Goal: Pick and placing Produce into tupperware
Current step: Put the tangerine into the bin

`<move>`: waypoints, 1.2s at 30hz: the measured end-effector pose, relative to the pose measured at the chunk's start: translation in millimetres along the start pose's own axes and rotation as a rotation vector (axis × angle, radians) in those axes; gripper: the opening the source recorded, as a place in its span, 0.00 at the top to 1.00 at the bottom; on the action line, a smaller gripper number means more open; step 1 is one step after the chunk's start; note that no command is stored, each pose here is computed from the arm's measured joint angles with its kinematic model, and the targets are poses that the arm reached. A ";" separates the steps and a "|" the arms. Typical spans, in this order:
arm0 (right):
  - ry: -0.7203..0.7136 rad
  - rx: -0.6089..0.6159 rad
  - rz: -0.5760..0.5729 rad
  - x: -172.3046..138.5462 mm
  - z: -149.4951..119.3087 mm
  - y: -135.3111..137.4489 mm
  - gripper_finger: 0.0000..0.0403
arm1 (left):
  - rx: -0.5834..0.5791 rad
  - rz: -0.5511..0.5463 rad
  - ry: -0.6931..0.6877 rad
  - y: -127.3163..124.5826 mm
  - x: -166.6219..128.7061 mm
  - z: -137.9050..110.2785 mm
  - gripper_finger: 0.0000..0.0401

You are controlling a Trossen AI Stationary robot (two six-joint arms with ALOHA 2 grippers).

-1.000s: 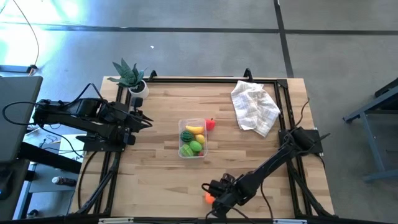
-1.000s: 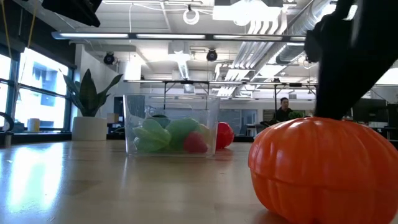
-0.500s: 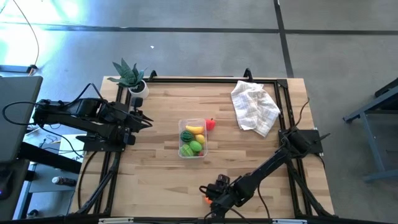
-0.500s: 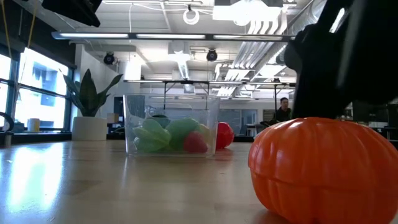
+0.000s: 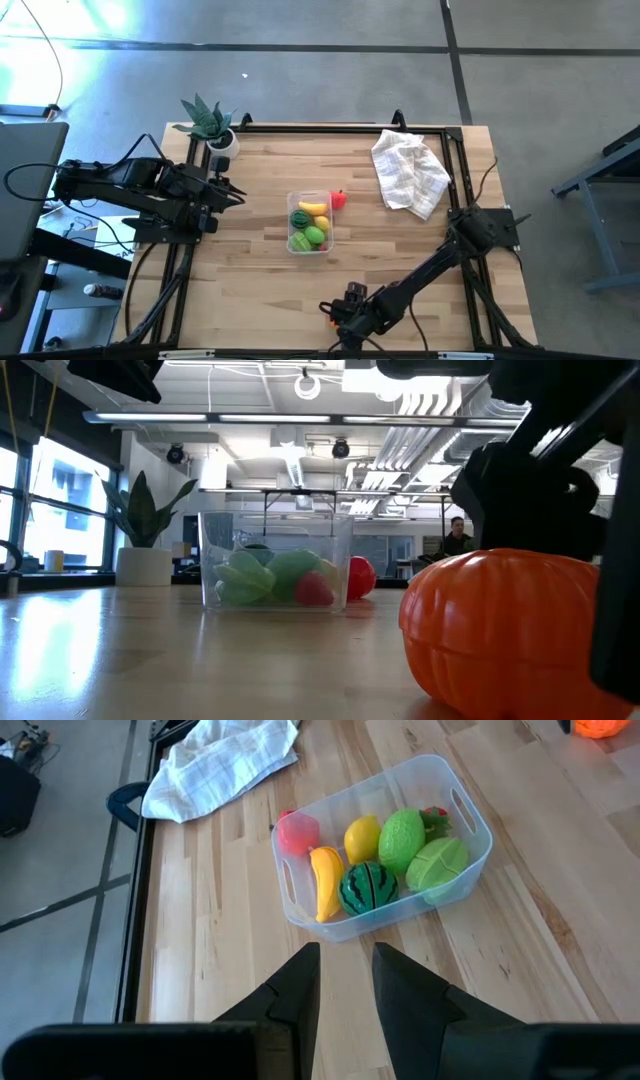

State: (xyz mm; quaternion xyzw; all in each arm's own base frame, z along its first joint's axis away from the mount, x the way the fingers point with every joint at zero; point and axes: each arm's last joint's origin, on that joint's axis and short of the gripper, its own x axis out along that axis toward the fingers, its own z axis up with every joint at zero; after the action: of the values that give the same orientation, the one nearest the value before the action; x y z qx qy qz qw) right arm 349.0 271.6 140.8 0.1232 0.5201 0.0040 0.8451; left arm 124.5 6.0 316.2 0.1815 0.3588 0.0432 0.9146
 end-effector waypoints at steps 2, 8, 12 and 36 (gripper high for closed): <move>0.003 -0.002 -0.002 2.1 -0.8 -0.2 0.19 | 0.000 0.000 0.000 0.0 0.0 0.1 0.79; 0.004 -0.006 0.002 2.0 -1.0 0.4 0.23 | 0.000 0.000 0.000 0.0 0.0 0.0 0.79; 0.009 -0.006 0.004 2.1 -1.0 0.1 0.25 | 0.000 0.000 0.000 0.0 0.1 0.0 0.79; 0.016 0.040 0.002 5.0 10.6 -11.7 0.36 | 0.000 0.000 0.000 0.0 0.1 0.0 0.79</move>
State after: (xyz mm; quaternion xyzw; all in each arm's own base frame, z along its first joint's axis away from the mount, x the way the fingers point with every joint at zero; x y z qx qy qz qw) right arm 359.2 258.8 138.5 0.1407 0.5266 -0.0046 0.8384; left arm 124.6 6.0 316.2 0.1815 0.3589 0.0431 0.9145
